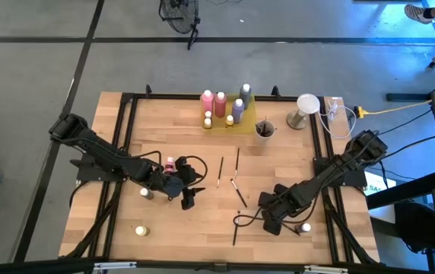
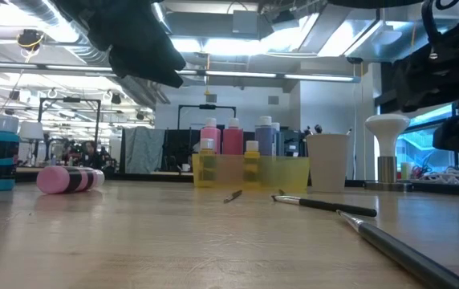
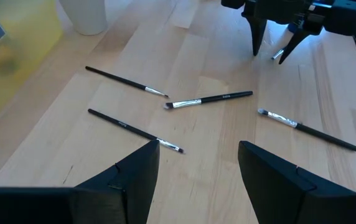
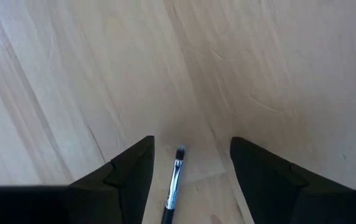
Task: Pick & Place Paint Supplies
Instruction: Put the silver paint brush into the white cup
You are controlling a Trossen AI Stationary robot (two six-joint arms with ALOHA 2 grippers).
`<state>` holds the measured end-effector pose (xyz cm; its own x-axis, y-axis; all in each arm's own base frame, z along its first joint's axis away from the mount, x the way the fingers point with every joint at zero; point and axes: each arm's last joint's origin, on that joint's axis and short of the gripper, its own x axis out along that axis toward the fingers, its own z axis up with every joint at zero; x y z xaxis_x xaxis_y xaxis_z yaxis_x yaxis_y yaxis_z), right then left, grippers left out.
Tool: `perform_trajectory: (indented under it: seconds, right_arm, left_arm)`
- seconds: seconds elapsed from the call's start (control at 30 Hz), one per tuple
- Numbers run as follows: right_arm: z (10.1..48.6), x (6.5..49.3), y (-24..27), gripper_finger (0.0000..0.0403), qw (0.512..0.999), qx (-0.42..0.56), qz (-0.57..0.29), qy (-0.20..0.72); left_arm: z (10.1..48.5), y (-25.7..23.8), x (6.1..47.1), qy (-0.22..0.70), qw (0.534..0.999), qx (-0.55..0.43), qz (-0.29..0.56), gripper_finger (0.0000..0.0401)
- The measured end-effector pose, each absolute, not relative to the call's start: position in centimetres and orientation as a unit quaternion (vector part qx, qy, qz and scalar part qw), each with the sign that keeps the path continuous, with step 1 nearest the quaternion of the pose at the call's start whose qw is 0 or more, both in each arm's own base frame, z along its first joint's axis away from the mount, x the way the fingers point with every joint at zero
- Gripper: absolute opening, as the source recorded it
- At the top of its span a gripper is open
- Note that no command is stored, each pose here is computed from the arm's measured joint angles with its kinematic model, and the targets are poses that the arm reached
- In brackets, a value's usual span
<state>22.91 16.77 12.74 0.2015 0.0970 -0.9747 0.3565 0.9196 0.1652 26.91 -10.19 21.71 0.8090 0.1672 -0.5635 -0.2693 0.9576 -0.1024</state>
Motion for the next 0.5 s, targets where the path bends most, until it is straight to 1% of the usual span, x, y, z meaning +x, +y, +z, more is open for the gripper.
perform_trajectory:
  seconds: [0.23, 0.5]
  right_arm:
    - [13.6, 23.7, 17.1, 0.0217, 0.748, 0.179, -0.089, 0.633]
    - [12.7, 24.3, 17.7, 0.0217, 0.717, 0.169, -0.104, 0.669]
  left_arm:
    - [21.7, -10.2, 26.9, 0.287, 0.947, -0.089, 0.115, 0.0213]
    - [21.7, -10.2, 26.9, 0.287, 0.947, -0.089, 0.115, 0.0213]
